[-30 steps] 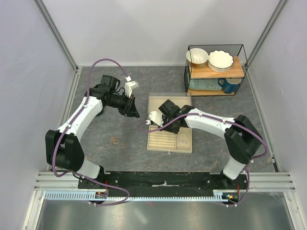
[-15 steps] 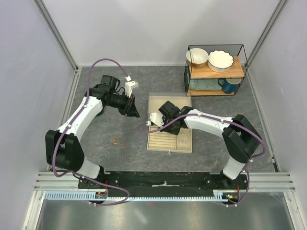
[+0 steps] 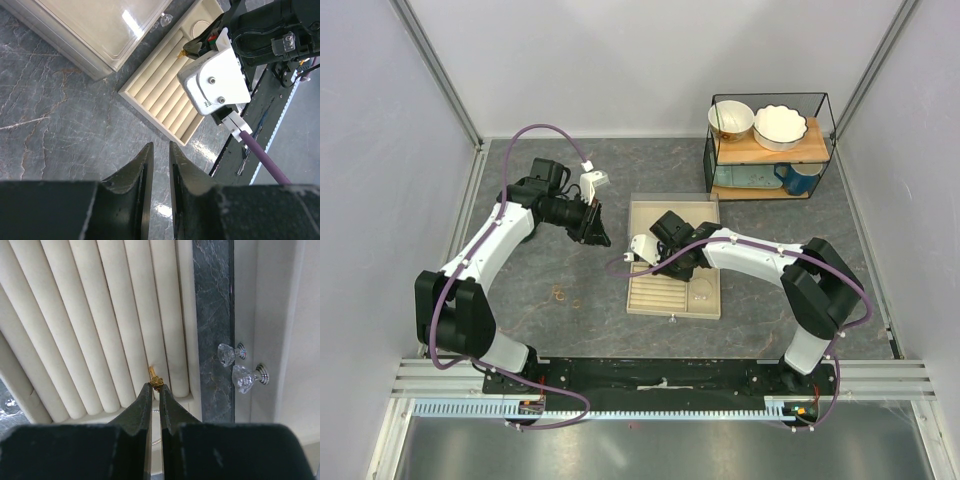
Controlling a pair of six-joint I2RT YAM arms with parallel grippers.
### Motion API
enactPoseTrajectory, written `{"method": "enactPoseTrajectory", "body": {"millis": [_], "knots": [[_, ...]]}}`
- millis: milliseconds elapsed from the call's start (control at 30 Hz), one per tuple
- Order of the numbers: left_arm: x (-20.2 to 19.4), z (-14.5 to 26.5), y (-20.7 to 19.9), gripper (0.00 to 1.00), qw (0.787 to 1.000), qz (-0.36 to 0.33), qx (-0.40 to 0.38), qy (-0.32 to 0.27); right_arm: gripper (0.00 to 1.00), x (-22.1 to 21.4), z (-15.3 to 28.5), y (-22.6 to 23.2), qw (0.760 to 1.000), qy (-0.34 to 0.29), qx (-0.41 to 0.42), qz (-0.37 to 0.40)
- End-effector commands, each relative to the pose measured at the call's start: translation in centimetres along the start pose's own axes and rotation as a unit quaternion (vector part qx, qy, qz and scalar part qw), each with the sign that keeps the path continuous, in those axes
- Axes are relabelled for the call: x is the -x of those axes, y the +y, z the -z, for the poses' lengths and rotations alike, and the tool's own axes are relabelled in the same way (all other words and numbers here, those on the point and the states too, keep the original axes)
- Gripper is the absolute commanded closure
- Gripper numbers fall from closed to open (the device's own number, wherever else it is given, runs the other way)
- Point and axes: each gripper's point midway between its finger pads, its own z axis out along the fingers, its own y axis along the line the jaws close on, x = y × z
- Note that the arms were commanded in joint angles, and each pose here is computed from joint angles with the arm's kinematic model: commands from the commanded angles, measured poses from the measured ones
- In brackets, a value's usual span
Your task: Organize the mixed jewelry
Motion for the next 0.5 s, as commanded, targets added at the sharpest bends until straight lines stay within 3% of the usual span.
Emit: {"method": "enactPoseTrajectory", "body": {"millis": [0, 467], "knots": [[0.99, 0.83, -0.39, 0.75, 0.999, -0.027, 0.004, -0.023, 1.0, -0.41, -0.51, 0.4, 1.0, 0.005, 0.008, -0.01], [0.96, 0.83, -0.45, 0.75, 0.999, -0.026, 0.002, -0.024, 1.0, -0.74, -0.42, 0.89, 1.0, 0.002, 0.008, -0.02]]}}
